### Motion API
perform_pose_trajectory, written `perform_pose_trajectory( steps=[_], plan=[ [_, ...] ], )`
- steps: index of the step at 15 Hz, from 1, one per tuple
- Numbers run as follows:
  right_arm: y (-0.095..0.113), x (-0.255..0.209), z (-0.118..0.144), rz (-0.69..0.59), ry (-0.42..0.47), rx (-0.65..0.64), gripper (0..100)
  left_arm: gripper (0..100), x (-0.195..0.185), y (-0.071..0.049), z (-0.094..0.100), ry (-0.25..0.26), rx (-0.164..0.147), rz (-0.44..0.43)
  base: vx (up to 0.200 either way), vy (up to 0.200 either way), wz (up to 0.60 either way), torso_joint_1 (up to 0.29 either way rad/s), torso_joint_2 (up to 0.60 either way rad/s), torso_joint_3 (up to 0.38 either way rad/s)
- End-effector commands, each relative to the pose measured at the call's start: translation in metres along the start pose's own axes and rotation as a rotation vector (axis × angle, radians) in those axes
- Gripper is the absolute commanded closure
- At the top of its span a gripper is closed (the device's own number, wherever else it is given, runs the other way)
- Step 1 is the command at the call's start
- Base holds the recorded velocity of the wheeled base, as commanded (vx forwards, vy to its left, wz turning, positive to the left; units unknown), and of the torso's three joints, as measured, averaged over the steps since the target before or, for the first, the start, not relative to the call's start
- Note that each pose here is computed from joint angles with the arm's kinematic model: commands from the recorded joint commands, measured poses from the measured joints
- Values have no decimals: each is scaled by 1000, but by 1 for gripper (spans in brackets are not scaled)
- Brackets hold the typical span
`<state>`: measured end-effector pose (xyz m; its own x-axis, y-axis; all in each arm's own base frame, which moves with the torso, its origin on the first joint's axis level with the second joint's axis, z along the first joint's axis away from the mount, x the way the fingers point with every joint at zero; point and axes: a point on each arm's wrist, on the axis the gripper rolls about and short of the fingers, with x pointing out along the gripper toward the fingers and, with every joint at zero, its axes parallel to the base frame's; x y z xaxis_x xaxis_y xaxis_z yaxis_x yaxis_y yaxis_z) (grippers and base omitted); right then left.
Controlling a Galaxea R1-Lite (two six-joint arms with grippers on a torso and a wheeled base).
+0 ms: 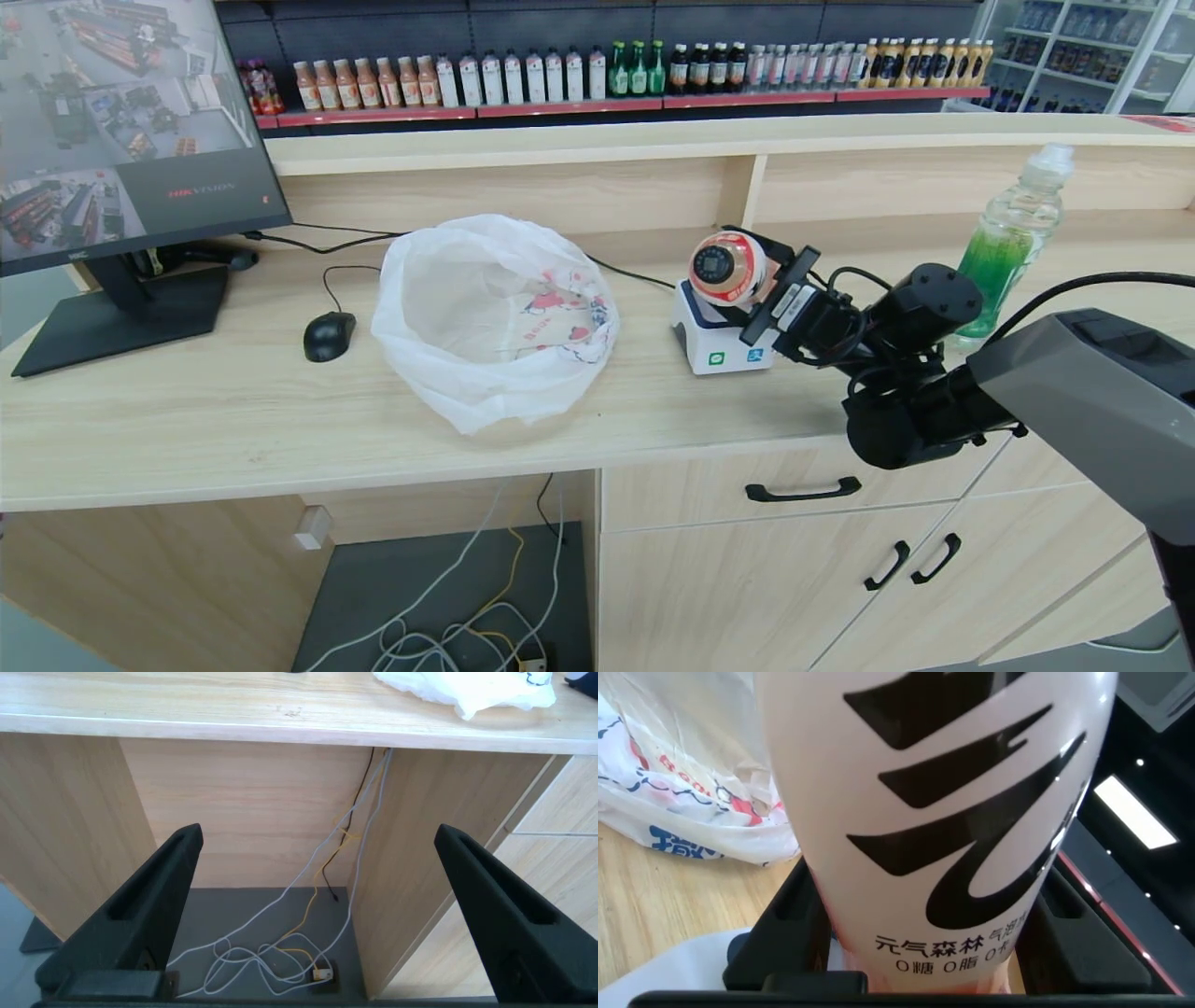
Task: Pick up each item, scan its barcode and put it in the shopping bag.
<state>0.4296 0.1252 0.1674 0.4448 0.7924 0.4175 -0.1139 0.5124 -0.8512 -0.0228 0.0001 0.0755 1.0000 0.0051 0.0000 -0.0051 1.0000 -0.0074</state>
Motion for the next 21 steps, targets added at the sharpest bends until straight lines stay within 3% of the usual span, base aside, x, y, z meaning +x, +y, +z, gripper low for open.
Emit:
perform_pose_trajectory(
  steps=[1,12,19,21],
  plan=[
    [0,0,0,-2,1,0,100,0,0,0,0,0,0,1,0,0,0,0,0,0],
    [-1,3,5,-7,-7,12,100,0,0,0,0,0,0,1,0,0,0,0,0,0],
    [-26,10,30,-48,-44,45,100,0,0,0,0,0,0,1,0,0,0,0,0,0],
    [-29,7,35,-76,-12,103,100,0,0,0,0,0,0,1,0,0,0,0,0,0]
  ],
)
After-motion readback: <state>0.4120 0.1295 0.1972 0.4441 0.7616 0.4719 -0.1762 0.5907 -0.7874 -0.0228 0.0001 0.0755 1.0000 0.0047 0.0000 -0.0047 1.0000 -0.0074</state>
